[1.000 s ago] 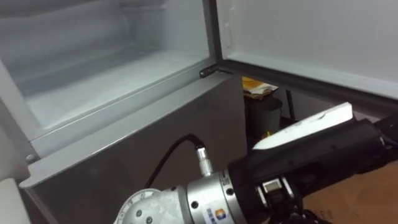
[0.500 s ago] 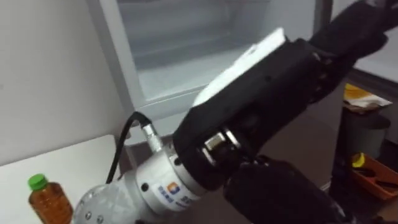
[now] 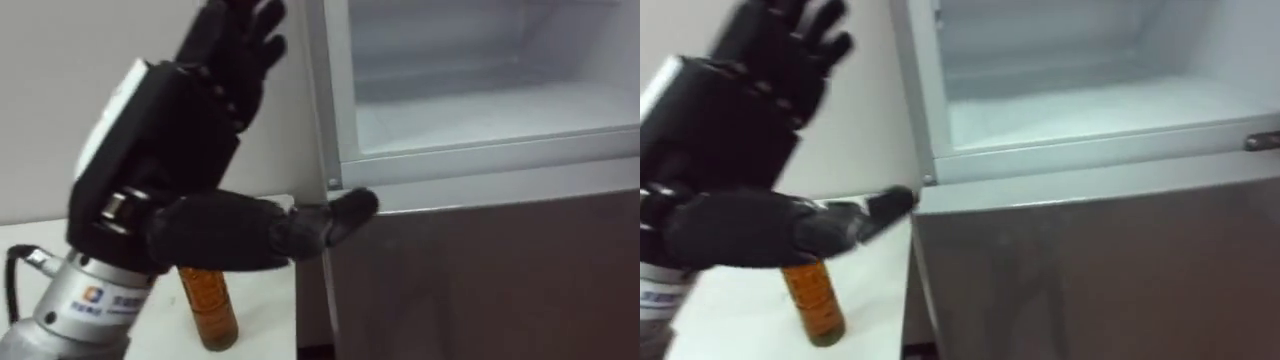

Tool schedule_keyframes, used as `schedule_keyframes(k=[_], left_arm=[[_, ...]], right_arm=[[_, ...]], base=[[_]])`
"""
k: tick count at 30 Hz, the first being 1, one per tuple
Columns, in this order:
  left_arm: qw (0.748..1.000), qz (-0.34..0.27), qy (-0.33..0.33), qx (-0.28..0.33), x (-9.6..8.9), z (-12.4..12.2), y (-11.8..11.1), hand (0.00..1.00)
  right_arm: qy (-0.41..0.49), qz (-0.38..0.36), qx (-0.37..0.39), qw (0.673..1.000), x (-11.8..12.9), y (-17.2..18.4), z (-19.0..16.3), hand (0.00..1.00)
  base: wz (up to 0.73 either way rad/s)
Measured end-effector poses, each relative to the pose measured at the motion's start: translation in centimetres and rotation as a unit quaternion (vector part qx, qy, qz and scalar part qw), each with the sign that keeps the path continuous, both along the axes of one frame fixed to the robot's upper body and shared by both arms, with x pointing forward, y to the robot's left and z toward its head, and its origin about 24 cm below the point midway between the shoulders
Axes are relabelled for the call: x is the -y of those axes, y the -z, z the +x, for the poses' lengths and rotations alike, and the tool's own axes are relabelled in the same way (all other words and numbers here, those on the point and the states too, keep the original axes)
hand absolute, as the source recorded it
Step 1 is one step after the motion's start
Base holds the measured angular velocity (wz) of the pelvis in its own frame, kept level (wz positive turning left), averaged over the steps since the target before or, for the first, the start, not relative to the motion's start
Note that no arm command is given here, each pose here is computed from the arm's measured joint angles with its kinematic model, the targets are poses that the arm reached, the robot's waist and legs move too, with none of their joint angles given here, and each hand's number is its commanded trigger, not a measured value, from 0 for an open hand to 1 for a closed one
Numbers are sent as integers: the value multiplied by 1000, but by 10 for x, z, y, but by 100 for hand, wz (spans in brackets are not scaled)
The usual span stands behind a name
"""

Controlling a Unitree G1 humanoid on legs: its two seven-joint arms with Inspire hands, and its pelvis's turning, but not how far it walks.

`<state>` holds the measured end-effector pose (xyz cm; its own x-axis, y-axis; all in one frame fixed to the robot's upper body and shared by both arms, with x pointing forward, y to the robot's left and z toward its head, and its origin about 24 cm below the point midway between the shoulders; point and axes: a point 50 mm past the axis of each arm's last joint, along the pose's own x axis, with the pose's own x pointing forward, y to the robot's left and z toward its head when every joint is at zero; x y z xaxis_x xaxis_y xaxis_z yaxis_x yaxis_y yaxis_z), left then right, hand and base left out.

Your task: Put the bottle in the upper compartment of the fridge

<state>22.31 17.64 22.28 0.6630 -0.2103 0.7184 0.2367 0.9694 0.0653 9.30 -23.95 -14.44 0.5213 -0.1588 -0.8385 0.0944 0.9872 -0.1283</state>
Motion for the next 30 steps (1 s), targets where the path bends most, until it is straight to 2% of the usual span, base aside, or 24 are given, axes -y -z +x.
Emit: schedule_keyframes(k=[3,6,13,18,20,22,24,25,27,28,29,30], left_arm=[[993,-32,-83,-74,-30,-8,32,0],[979,-79,-155,-107,-53,-18,48,0],[939,-150,-251,-183,-87,-35,85,0],[892,-181,-325,-256,-109,-55,122,0],[859,-223,-344,-308,-114,-65,151,0],[831,-239,-362,-348,-120,-74,174,0],[779,-255,-390,-418,-127,-91,214,0],[765,-257,-397,-438,-127,-96,224,0],[708,-256,-412,-513,-126,-116,264,0],[694,-255,-414,-531,-124,-122,273,0],[669,-250,-415,-564,-120,-133,288,0],[659,-242,-416,-578,-117,-139,294,0]], right_arm=[[14,-3,-17,1000,2,3,-16,0],[23,5,-15,1000,-1,2,-24,0],[46,22,-13,999,-5,3,-33,0],[81,18,-12,996,5,-1,-47,0],[97,25,-12,995,6,-1,-53,0],[100,29,-9,995,4,-2,-55,0],[100,36,-9,994,3,-2,-56,0],[99,39,-9,994,2,-2,-56,0],[104,49,-9,993,2,-1,-59,0],[105,52,-8,993,2,-1,-59,0],[105,57,-10,993,4,-1,-63,0],[103,59,-10,993,4,-2,-63,0]], base=[[15],[8],[9],[3],[5],[3],[0],[0],[4],[0],[0],[0]])
